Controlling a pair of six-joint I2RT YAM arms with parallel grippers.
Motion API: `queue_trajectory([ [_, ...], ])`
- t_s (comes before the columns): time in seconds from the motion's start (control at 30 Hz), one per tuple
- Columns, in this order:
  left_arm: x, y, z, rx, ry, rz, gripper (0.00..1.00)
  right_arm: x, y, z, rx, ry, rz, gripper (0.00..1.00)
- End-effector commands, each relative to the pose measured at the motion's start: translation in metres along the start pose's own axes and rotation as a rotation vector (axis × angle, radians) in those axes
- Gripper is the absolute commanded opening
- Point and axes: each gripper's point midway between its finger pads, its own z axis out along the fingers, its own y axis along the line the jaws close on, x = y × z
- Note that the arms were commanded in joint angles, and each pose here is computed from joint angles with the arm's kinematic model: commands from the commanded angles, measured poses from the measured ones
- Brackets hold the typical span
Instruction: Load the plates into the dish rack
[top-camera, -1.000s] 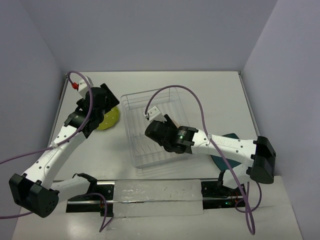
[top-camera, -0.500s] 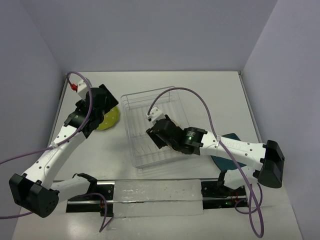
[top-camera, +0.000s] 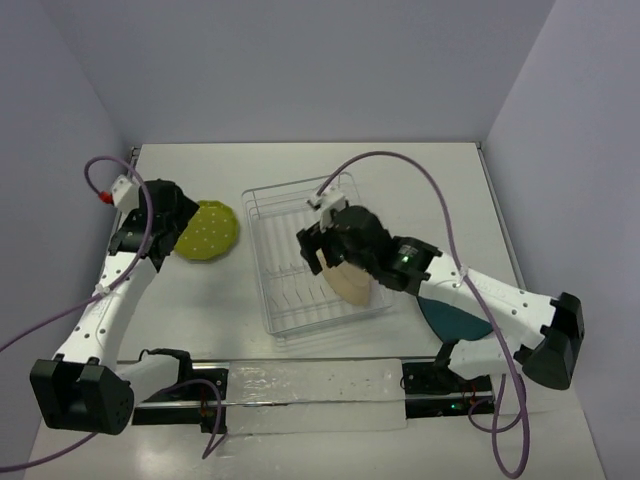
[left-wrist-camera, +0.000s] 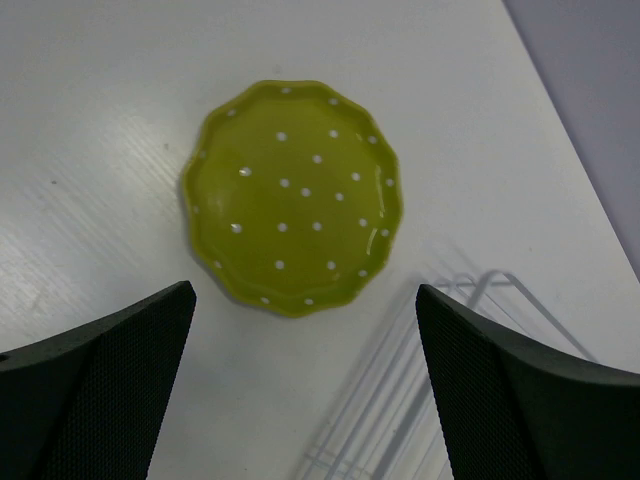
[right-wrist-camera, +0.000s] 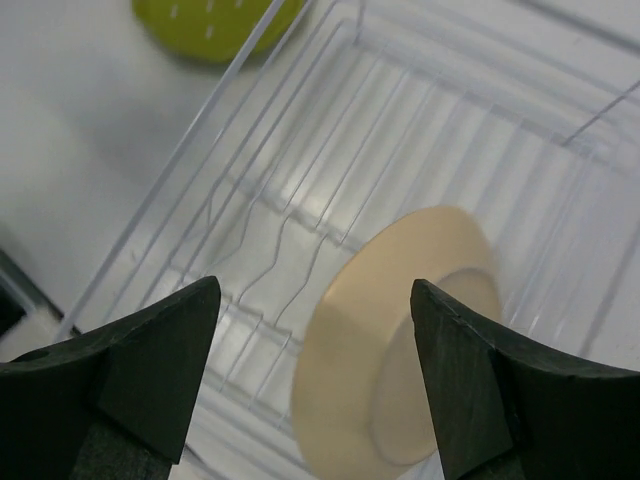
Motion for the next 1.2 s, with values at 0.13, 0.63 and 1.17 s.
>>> queue_trajectory([
  [0.13, 0.026, 0.066, 0.044, -0.117, 0.201, -0.233, 0.99, -0.098, -0.102, -0.043, 0.096, -0.334, 0.286, 0.85],
  [0.63, 0.086, 0.093, 0.111, -0.291, 0.404, -0.282, 0.67, -0.104, -0.179, -0.051, 0.160, -0.363, 0.367, 0.89],
  [1.17, 0.090, 0.107, 0.119, -0.407, 0.407, -0.284, 0.00, -0.087, -0.043, -0.013, -0.167, -0.256, -0.593, 0.92],
])
